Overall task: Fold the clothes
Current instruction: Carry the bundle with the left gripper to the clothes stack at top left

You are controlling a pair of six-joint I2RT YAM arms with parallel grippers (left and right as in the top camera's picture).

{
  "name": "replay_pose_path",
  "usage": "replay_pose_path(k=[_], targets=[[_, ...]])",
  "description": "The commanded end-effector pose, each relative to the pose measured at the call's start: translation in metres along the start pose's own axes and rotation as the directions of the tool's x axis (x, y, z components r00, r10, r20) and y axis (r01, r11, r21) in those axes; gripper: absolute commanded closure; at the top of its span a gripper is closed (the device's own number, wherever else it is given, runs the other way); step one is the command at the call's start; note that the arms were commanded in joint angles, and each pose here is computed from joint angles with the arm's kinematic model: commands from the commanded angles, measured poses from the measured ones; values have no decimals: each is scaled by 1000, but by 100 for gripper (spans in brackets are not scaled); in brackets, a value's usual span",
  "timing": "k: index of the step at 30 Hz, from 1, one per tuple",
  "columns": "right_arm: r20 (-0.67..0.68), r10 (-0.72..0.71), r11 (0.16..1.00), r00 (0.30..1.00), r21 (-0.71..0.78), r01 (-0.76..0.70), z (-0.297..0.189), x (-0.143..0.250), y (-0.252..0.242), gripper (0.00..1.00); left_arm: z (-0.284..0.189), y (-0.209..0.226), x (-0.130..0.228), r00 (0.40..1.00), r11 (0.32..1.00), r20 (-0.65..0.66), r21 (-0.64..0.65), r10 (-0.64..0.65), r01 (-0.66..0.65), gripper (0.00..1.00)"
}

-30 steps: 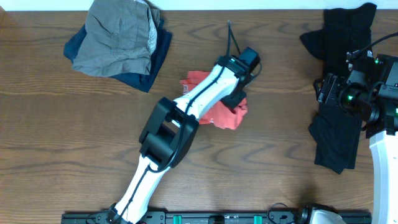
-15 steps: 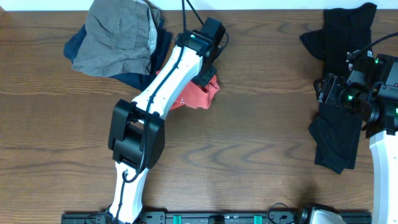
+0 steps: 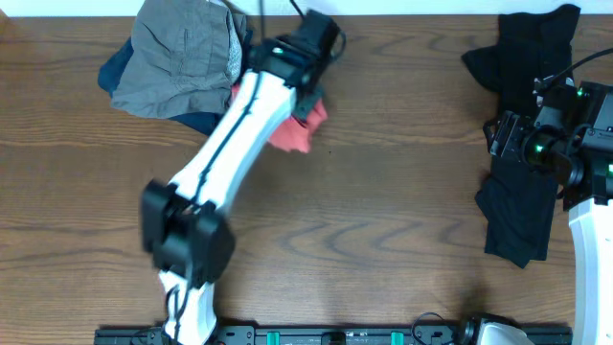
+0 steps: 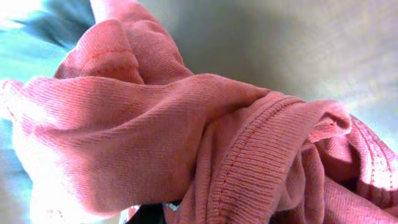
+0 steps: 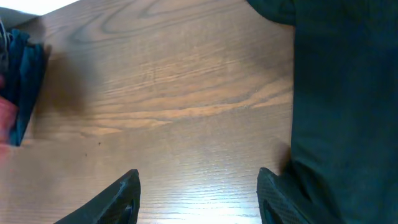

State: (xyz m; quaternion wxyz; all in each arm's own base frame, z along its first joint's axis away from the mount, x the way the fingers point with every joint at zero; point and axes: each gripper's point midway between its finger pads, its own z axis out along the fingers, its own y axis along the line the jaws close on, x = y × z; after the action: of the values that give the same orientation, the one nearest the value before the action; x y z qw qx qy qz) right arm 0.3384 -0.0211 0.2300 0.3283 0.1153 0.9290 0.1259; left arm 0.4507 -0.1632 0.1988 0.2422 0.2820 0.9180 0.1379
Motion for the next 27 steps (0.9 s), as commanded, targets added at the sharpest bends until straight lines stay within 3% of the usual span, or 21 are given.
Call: replay_pose_path(k=[1, 6, 13, 19, 24, 25, 26, 27], targets=[[-12, -4, 1000, 1000, 12, 4, 5, 0, -5, 42, -47, 73, -13, 994, 979, 100, -201, 43, -22, 94], [-31, 2, 1000, 1000, 15, -1, 11, 2, -7, 42, -37, 131, -16, 981, 941, 95, -310, 171, -134, 94], [-46, 7, 1000, 999, 16, -6, 18, 3, -10, 42, -11, 197, -13, 976, 947, 190, -318, 105, -40, 94], [-53, 25, 1000, 998, 15, -24, 24, 2, -11, 42, 35, 222, 0, 979, 961, 200, -276, 51, 6, 94], [-60, 37, 999, 997, 16, -36, 29, 2, -12, 43, 88, 213, 9, 986, 976, 158, -218, 47, -12, 94], [-63, 38, 999, 997, 16, -37, 30, 2, -12, 42, 99, 211, 10, 987, 977, 152, -211, 48, -15, 84], [-65, 38, 999, 997, 17, -37, 31, 3, -13, 42, 109, 208, 11, 988, 979, 143, -204, 49, -19, 67], [-68, 39, 999, 997, 18, -38, 32, 3, -13, 42, 117, 204, 13, 989, 981, 136, -194, 50, -23, 39]])
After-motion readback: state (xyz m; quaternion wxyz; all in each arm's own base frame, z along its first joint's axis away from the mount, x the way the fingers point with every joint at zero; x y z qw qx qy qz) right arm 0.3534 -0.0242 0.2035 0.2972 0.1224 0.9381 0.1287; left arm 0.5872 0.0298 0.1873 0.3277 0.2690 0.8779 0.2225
